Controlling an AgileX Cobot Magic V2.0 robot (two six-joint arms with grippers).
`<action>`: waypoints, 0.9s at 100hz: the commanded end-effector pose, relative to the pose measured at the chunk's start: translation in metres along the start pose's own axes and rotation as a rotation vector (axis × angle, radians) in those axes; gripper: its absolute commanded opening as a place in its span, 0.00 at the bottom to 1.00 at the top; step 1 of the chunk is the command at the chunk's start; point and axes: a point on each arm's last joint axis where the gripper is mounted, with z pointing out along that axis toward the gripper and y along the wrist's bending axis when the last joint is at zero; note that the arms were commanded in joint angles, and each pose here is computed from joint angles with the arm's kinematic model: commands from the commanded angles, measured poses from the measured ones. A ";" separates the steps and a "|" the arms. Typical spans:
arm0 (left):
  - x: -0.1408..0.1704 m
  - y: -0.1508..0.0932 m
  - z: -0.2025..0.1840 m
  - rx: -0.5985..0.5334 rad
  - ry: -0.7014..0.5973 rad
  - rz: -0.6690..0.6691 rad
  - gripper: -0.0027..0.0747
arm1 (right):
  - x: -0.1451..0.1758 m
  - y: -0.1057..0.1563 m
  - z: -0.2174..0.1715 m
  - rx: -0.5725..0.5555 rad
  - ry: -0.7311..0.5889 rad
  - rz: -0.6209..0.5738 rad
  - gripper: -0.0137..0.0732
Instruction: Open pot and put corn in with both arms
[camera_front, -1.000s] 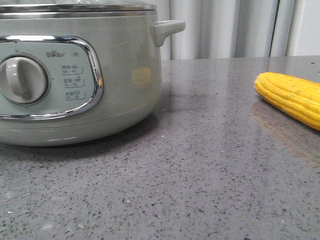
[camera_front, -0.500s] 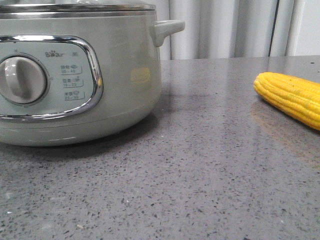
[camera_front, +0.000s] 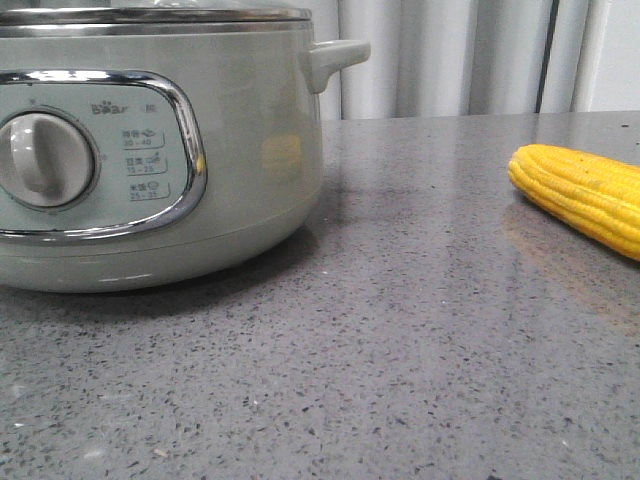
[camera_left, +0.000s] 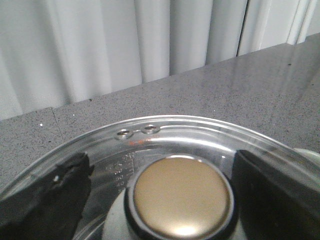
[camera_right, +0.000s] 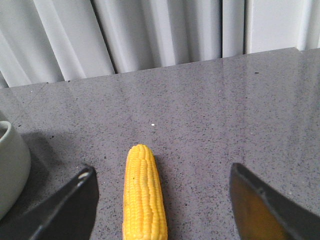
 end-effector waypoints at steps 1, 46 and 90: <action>-0.019 -0.003 -0.002 0.019 -0.115 -0.013 0.74 | -0.017 0.002 -0.002 -0.007 -0.092 -0.016 0.71; -0.012 -0.003 0.007 0.015 -0.083 -0.044 0.73 | -0.013 0.001 -0.002 0.002 -0.054 -0.016 0.71; -0.012 -0.003 0.007 0.016 -0.085 -0.044 0.27 | -0.013 0.001 -0.002 0.002 -0.051 -0.016 0.71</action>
